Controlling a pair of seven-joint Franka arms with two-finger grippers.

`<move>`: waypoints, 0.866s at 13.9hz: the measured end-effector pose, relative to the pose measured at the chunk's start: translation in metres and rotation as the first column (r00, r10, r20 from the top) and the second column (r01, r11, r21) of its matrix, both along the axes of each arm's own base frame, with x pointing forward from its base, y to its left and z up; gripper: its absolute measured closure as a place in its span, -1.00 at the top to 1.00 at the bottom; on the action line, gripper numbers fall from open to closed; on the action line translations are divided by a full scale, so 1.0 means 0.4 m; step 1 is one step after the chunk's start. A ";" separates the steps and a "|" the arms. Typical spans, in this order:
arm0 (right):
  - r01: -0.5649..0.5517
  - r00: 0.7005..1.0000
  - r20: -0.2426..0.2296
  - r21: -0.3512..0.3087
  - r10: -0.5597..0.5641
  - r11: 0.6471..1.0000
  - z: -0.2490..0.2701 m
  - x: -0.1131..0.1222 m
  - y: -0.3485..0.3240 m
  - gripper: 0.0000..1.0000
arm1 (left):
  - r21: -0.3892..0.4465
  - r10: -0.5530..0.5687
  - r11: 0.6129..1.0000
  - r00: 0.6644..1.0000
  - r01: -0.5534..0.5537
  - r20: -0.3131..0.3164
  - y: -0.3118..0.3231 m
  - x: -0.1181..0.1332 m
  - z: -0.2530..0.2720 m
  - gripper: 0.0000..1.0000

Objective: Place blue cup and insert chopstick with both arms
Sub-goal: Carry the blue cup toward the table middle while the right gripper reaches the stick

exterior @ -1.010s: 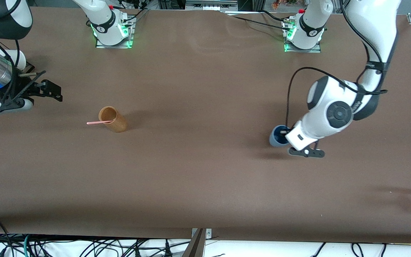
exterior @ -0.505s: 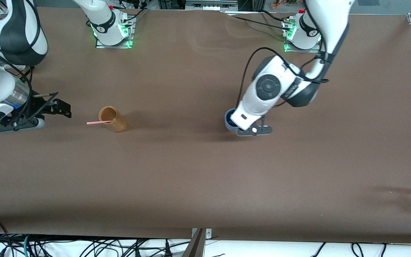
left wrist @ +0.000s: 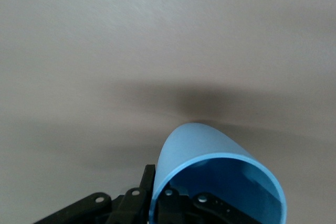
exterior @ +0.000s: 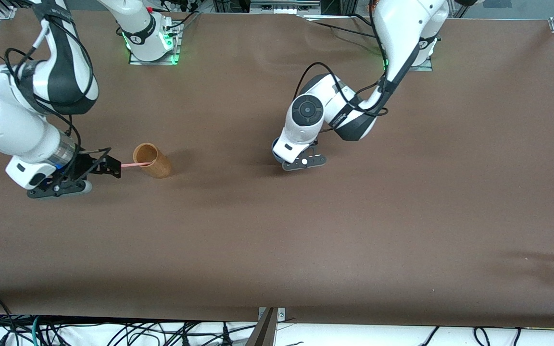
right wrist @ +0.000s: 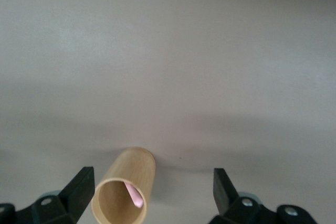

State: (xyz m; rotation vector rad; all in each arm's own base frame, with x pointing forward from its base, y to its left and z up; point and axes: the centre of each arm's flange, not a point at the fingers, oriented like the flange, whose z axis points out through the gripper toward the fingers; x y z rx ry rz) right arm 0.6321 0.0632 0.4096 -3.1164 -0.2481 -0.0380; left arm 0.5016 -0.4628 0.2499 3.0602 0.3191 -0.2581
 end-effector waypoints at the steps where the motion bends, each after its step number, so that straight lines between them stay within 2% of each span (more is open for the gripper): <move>1: -0.002 1.000 -0.009 0.001 0.002 1.000 -0.021 0.002 0.008 0.98 | -0.010 0.005 1.000 1.000 -0.005 0.007 -0.011 -0.002 -0.015 -0.89; 5: 0.017 0.998 -0.066 0.024 -0.015 1.000 -0.106 -0.026 0.015 0.89 | -0.014 0.015 1.000 1.000 -0.015 0.008 -0.021 -0.005 -0.033 -0.89; 6: 0.022 0.997 -0.078 0.029 -0.019 0.999 -0.121 -0.034 0.015 0.78 | -0.013 0.015 1.000 1.000 -0.015 0.009 -0.021 -0.005 -0.033 -0.89; 7: 0.024 0.996 -0.087 0.031 -0.021 0.999 -0.131 -0.042 0.014 0.78 | -0.011 0.015 1.000 1.000 -0.015 0.009 -0.021 -0.005 -0.034 -0.81; 8: 0.026 0.995 -0.094 0.032 -0.023 0.999 -0.138 -0.050 0.014 0.69 | -0.010 0.017 1.000 1.000 -0.017 0.008 -0.022 -0.006 -0.036 -0.61; 9: 0.027 0.995 -0.101 0.032 -0.023 0.999 -0.144 -0.056 0.013 0.69 | -0.008 0.022 1.000 1.000 -0.022 0.006 -0.022 -0.007 -0.039 -0.44; 10: 0.028 0.994 -0.107 0.031 -0.024 0.999 -0.149 -0.064 0.013 0.56 | -0.007 0.028 1.000 1.000 -0.028 0.005 -0.022 -0.007 -0.040 -0.22; 11: 0.028 0.993 -0.113 0.031 -0.024 0.999 -0.153 -0.072 0.012 0.55 | -0.006 0.030 1.000 1.000 -0.030 0.005 -0.021 -0.007 -0.041 -0.04; 12: 0.028 0.993 -0.118 0.030 -0.024 0.999 -0.155 -0.081 0.011 0.42 | -0.005 0.031 0.999 0.999 -0.031 0.006 -0.020 -0.005 -0.040 0.14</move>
